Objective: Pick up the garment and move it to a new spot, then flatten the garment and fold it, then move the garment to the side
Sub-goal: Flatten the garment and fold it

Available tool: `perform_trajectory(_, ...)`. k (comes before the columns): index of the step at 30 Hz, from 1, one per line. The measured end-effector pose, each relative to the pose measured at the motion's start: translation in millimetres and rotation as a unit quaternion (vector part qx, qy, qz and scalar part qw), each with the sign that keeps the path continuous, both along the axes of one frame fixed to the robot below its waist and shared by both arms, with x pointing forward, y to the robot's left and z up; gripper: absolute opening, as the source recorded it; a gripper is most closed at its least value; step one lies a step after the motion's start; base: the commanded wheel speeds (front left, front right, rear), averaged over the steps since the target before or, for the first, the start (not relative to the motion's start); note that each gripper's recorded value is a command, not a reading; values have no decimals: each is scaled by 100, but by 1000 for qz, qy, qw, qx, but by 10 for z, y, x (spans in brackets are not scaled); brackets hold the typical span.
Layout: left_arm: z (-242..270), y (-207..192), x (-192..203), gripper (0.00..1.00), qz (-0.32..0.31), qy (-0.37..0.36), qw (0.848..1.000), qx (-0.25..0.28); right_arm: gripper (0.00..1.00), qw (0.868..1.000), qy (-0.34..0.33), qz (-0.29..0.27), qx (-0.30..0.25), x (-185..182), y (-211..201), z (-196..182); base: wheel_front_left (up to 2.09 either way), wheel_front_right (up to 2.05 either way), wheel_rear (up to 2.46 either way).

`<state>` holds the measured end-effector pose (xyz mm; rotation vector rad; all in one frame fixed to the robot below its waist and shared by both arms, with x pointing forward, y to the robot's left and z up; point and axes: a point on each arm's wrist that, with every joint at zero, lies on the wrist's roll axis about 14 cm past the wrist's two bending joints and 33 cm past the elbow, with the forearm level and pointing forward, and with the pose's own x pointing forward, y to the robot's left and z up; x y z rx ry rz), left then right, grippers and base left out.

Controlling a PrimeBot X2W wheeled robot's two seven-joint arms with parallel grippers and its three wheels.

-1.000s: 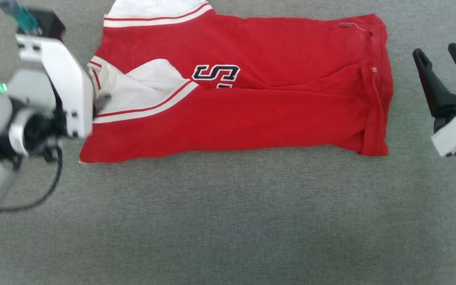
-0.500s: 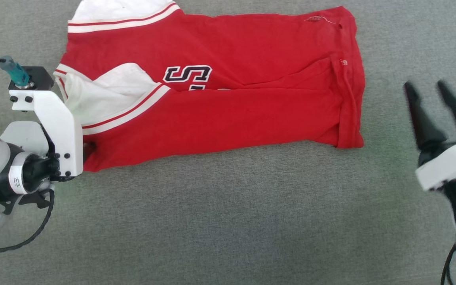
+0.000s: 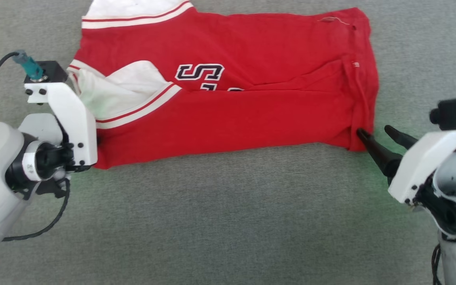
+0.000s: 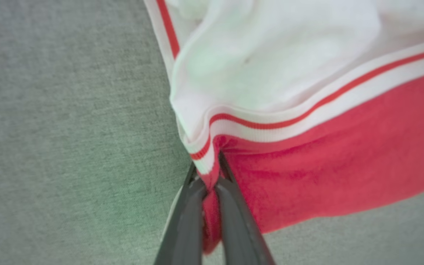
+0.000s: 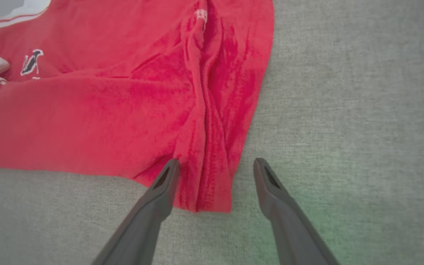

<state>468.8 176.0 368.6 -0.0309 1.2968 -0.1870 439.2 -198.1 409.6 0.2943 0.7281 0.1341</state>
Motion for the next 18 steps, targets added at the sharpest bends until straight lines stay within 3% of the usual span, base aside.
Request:
perform_trajectory(5, 11, 13, -12, 0, 5, -4, 1000, -6, 100, 998, 50, 29, -29, 134, 45, -144, 0, 0, 0)
perform_trajectory(10, 7, 28, -26, 0, 8, -7, 1000, -11, 100, 988, 126, 69, -62, 172, 120, -336, 0, 0, 0)
perform_trajectory(11, 3, 32, -29, 0, 7, -8, 1000, -12, 90, 985, 138, 79, -65, 175, 150, -356, 0, 0, 0)
perform_trajectory(12, 4, 33, -27, 0, 9, -9, 1000, -13, 33, 983, 148, 86, -68, 183, 170, -373, 0, 0, 0)
perform_trajectory(13, -1, 38, -28, 0, 10, -11, 1000, -14, 0, 981, 156, 92, -69, 193, 186, -386, 0, 0, 0)
perform_trajectory(18, 8, 46, -25, 0, 16, -20, 999, -21, 0, 977, 168, 113, -63, 249, 273, -388, 0, 0, 0)
